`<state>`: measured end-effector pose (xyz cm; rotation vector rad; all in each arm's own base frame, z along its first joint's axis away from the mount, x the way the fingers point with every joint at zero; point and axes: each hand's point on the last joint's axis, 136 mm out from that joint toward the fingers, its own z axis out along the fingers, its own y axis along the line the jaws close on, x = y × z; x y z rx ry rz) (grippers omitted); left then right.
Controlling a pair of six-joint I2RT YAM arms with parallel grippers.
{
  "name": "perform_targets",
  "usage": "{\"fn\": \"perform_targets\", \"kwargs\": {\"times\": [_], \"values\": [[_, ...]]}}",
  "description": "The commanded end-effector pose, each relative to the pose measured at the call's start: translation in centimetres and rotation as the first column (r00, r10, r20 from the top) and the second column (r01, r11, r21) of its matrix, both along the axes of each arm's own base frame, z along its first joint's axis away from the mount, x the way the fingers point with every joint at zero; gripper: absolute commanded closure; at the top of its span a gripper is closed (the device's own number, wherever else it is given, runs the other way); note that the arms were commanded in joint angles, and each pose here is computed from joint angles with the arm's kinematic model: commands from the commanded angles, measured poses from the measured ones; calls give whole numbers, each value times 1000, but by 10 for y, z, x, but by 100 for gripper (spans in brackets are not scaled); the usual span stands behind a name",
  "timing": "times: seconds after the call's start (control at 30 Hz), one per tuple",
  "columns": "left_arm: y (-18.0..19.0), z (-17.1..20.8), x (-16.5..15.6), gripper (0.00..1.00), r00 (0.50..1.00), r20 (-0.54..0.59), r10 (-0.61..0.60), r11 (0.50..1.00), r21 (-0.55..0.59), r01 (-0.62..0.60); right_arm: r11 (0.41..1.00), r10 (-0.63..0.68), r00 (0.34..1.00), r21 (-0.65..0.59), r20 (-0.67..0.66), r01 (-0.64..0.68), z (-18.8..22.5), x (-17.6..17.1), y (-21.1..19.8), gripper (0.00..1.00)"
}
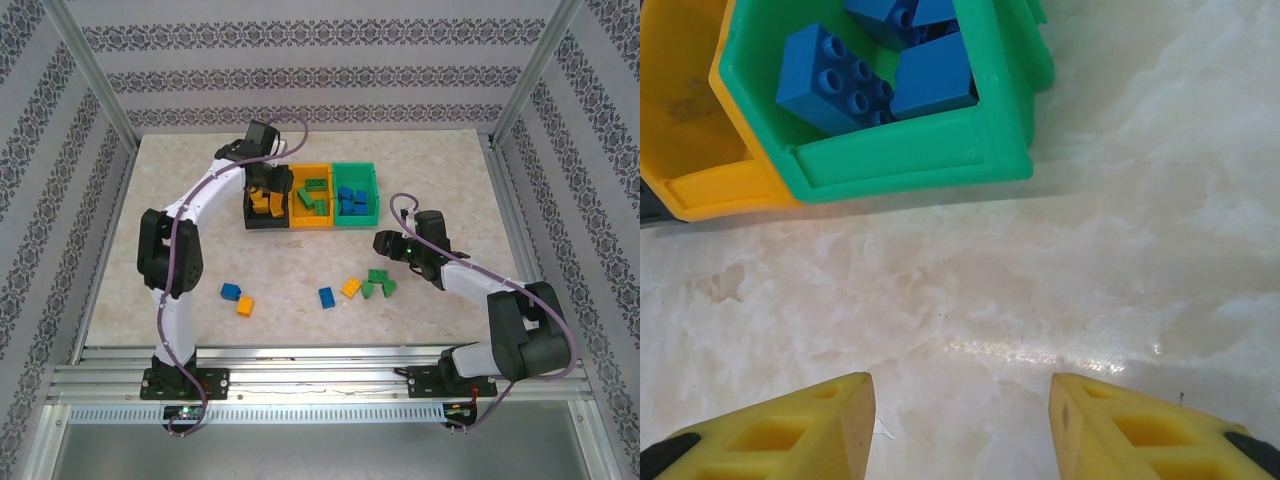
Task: Sort the legos into containers by color
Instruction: Place the lego in the container, then pick up the lego from the middle-left of the table.
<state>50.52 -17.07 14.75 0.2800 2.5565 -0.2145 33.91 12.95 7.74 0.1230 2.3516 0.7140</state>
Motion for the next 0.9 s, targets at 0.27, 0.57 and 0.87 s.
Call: {"fn": "perform_targets", "kwargs": {"times": [0.27, 0.57, 0.87], "values": [[16, 2, -76, 33, 993, -109, -48, 999, 5, 49, 1000, 16, 1000, 21, 27, -16, 11, 5, 4, 50], [49, 1, -166, 33, 980, -198, -1, 999, 35, 8, 999, 26, 1000, 39, 10, -26, 6, 9, 9, 50], [50, -18, -227, 35, 917, -397, -47, 999, -6, 49, 999, 24, 1000, 29, 18, -24, 8, 6, 8, 50]]}}
